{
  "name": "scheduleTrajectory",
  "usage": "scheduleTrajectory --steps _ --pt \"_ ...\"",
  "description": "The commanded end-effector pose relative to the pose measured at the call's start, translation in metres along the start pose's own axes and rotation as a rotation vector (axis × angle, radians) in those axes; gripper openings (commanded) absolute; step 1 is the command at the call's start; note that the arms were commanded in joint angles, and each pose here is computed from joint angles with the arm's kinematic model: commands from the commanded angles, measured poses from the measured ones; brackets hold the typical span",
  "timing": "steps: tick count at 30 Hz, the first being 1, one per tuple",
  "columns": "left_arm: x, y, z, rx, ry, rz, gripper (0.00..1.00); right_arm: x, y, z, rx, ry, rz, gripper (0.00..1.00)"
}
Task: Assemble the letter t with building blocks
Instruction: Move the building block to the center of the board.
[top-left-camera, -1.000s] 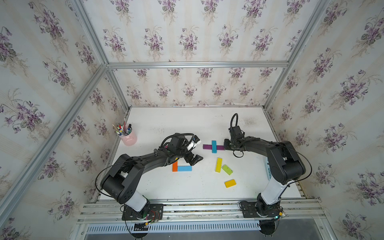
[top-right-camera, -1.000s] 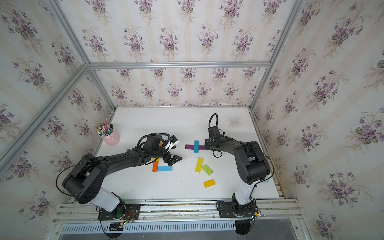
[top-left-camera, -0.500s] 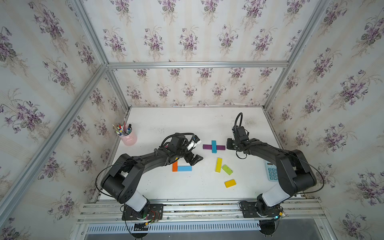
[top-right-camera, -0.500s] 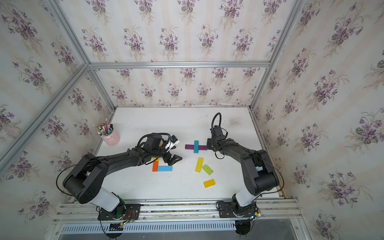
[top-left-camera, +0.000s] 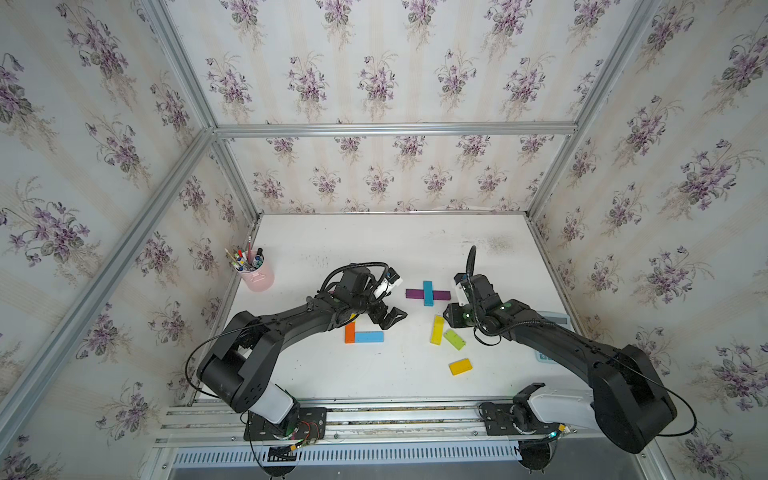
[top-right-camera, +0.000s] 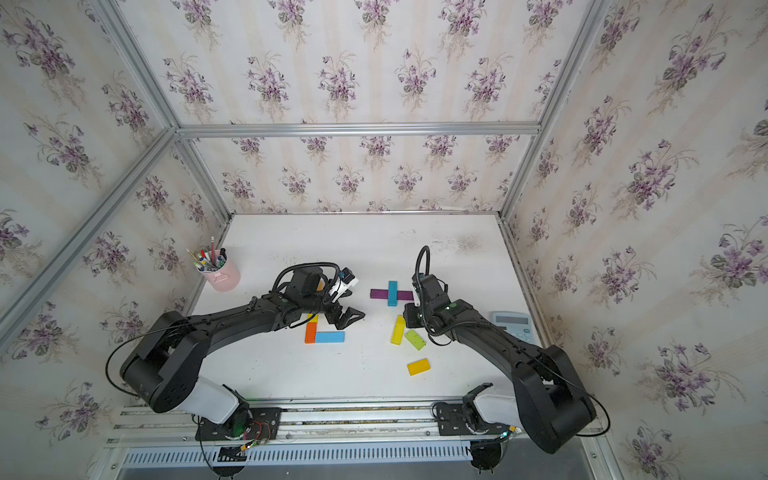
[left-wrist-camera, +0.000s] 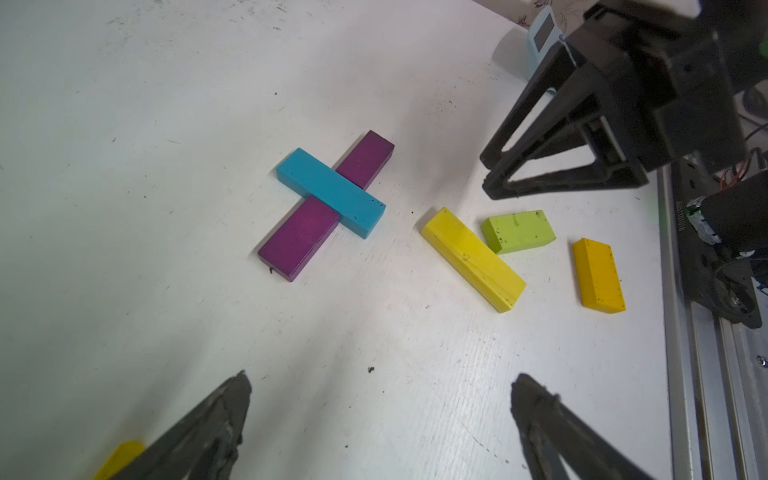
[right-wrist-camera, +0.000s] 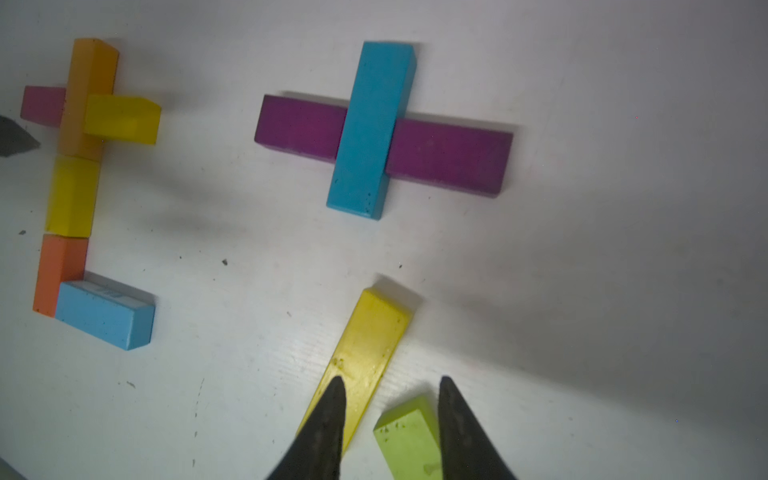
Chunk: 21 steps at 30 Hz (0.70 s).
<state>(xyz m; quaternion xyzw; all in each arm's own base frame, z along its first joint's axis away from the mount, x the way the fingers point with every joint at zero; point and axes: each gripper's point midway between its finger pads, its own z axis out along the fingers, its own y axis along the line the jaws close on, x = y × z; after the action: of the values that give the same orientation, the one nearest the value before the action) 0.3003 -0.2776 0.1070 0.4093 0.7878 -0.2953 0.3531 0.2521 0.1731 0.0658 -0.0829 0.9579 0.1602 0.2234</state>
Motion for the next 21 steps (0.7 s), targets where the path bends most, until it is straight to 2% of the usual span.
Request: scheduleTrajectory --steps 1,6,11,15,18,21 --pt "-0.003 -0.004 -0.005 0.008 -0.013 0.001 1.00 0.018 0.015 -0.004 -0.023 0.035 0.049 0.42" --pt "-0.007 -0.002 -0.014 -0.031 -0.018 0.014 1.00 0.015 0.022 -0.005 -0.005 -0.023 0.126 0.45" --pt "-0.008 -0.001 -0.020 -0.054 -0.011 0.011 1.00 0.015 0.017 0.006 0.106 -0.009 0.137 0.47" --pt "-0.006 0.003 -0.023 -0.081 0.006 0.010 1.00 0.012 0.025 0.017 0.085 -0.013 0.152 0.48" --pt "-0.006 0.003 -0.024 -0.086 0.001 0.013 1.00 0.013 0.017 0.023 0.148 -0.007 0.156 0.48" --pt "-0.006 0.002 -0.023 -0.080 -0.004 0.012 1.00 0.011 0.016 0.028 0.153 -0.014 0.156 0.48"
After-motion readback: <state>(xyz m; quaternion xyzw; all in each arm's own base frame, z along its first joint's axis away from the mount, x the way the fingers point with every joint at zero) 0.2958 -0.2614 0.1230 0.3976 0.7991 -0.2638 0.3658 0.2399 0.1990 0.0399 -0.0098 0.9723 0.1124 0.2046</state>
